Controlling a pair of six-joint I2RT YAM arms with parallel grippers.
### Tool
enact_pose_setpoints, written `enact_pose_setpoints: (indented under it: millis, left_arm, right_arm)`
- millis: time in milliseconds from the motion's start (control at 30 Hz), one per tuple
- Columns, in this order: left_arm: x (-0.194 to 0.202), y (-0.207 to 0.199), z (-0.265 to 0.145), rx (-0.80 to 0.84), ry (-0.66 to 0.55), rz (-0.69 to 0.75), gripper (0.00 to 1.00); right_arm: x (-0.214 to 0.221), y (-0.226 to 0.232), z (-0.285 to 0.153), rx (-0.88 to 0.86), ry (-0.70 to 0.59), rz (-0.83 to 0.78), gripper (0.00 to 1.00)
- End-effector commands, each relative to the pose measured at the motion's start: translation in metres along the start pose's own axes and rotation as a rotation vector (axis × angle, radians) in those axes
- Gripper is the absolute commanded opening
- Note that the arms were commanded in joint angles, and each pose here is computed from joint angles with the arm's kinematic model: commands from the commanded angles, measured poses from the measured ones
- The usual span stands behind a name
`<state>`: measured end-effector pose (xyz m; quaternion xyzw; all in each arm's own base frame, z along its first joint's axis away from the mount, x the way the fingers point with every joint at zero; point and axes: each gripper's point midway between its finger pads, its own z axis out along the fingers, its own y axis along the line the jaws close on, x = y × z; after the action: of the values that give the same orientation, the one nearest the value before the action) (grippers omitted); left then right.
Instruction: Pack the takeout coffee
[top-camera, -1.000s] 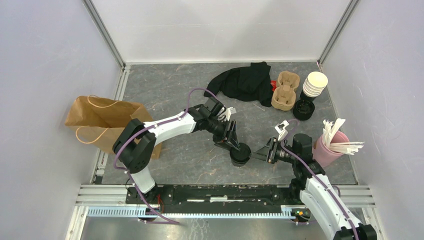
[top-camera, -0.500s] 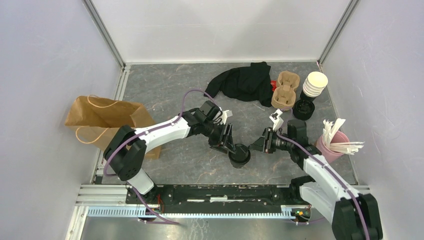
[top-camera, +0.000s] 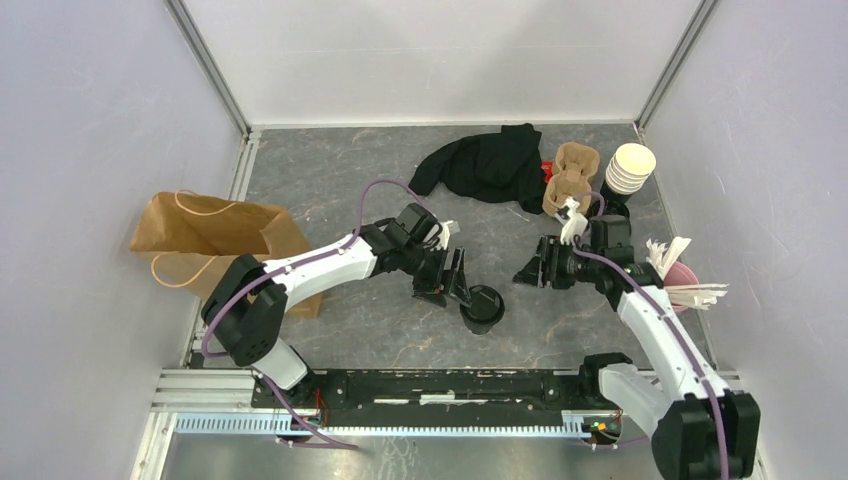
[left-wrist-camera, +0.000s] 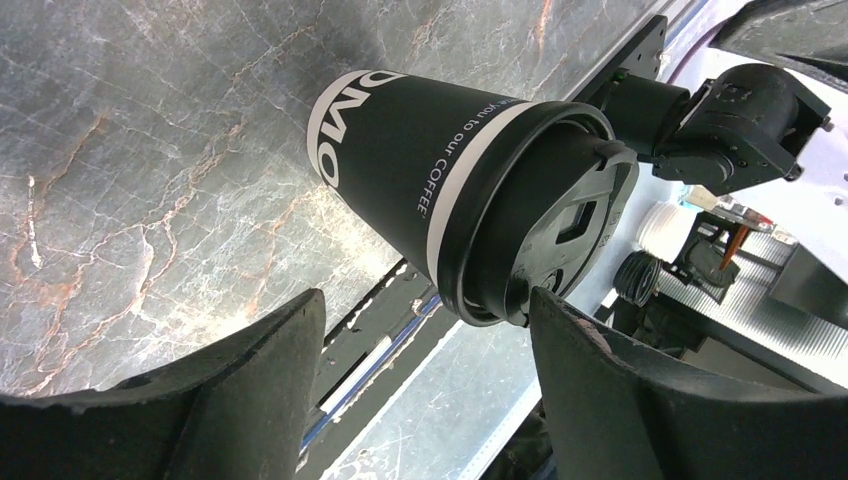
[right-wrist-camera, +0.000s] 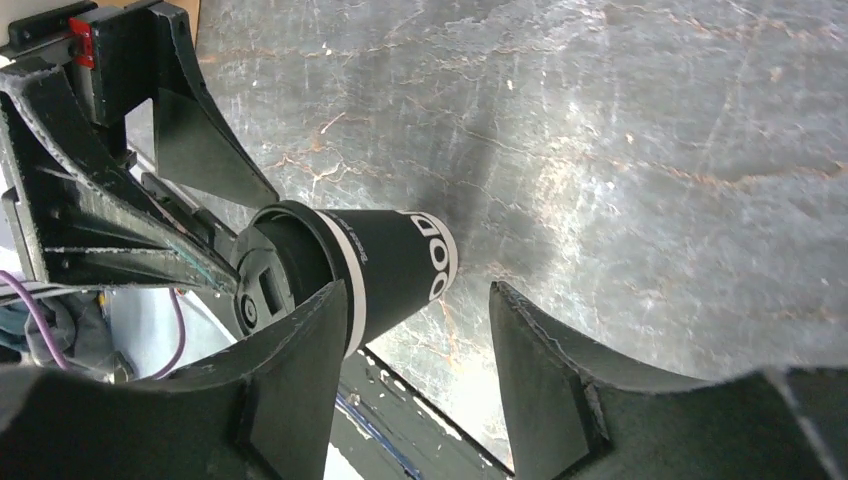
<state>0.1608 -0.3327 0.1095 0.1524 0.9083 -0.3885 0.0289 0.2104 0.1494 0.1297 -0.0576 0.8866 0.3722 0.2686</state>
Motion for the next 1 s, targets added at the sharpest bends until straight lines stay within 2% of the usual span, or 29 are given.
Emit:
enact_pose_setpoints:
  millis: [0, 133, 233, 467, 700, 767, 800, 867, 967]
  left_arm:
    - [-0.014, -0.021, -0.006, 0.051, -0.045, -0.003, 0.81]
    - [-0.014, -0.022, -0.003, 0.064, -0.031, -0.001, 0.80]
    - [-0.012, -0.020, -0.001, 0.063, -0.017, 0.000, 0.79]
    - [-0.006, -0.003, 0.008, 0.008, 0.011, -0.023, 0.69]
    - [-0.002, 0.007, 0.013, -0.020, 0.028, -0.028, 0.64]
    - [-0.001, 0.010, 0.013, -0.032, 0.034, -0.026, 0.63]
    - [0.001, 0.013, 0.014, -0.044, 0.037, -0.027, 0.62]
    - [0.004, 0.022, 0.015, -0.077, 0.044, -0.030, 0.61]
    - [0.013, 0.041, 0.017, -0.134, 0.064, -0.047, 0.59]
  right_arm:
    - [0.028, 0.001, -0.016, -0.028, 0.059, 0.034, 0.61]
    - [0.045, 0.026, -0.013, -0.215, 0.046, 0.078, 0.62]
    - [0.050, 0.034, -0.011, -0.271, 0.033, 0.097, 0.65]
    - [0.052, 0.029, -0.001, -0.262, 0.025, 0.110, 0.63]
    - [0.064, 0.028, 0.013, -0.266, 0.048, 0.124, 0.57]
    - [0.069, 0.022, 0.018, -0.243, 0.049, 0.132, 0.54]
    - [0.076, 0.015, 0.021, -0.219, 0.057, 0.142, 0.49]
    - [0.095, -0.014, 0.028, -0.088, 0.086, 0.156, 0.41]
    - [0.134, -0.058, 0.029, 0.100, 0.163, 0.165, 0.38]
